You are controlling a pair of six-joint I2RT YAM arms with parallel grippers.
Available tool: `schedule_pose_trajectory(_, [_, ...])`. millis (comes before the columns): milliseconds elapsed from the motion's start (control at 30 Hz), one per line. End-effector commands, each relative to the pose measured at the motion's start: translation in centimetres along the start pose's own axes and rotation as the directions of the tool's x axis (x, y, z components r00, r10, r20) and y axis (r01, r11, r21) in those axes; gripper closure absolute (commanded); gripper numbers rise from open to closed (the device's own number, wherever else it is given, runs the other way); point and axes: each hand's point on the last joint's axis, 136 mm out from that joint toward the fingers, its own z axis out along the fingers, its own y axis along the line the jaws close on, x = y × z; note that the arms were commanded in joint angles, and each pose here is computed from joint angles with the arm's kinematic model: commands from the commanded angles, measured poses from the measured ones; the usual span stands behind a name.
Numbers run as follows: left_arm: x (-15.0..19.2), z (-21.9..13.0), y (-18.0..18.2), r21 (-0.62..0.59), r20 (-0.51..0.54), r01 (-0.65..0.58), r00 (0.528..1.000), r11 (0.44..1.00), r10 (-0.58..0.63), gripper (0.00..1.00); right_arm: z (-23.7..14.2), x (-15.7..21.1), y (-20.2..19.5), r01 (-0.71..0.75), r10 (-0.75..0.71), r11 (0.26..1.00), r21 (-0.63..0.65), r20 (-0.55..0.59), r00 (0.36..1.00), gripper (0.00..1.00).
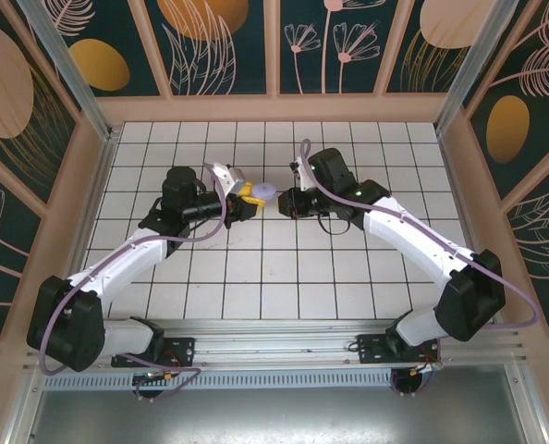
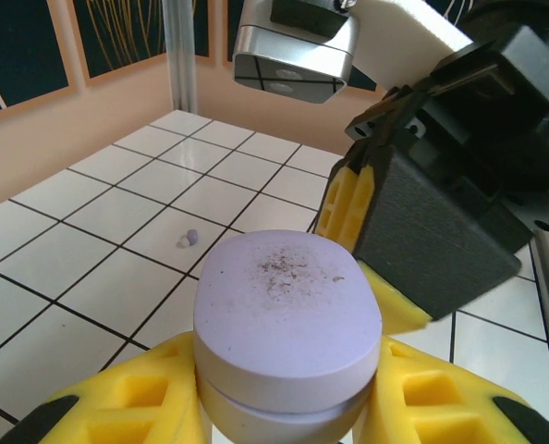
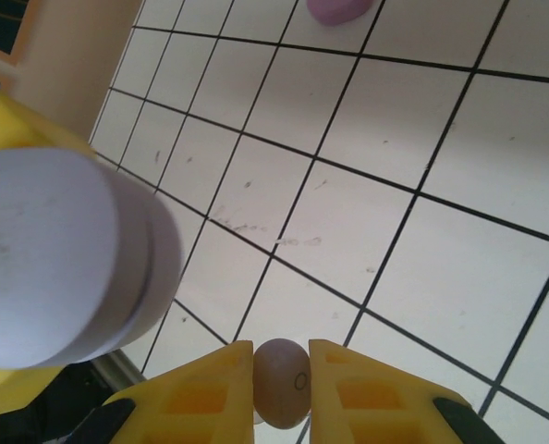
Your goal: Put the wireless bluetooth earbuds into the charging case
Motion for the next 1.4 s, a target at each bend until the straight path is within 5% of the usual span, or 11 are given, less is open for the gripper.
schedule_pose_trajectory(0, [-0.6,0.1,0.3,-0.006,0.014,-0.006,1.000,1.000,0.006,1.00,-1.2,-0.7,2.9,0.011,-0.010,0.997,-0.075,0.023,1.000,0.83])
schedule_pose_trajectory(733, [0.4,0.3,-0.2,0.030,0.005,0.015,1.000,0.999,-0.016,1.00,-1.2,-5.7,5.4,0.068,-0.055,0.991,-0.114,0.113,0.992,0.84])
schedule_pose_trajectory(1367, [0.4,0.5,0.0,0.029,0.009,-0.003,1.000,1.000,0.003,1.00,-0.1,-4.6,5.0,0.117,-0.116,0.993,-0.014,0.058,0.992,0.84])
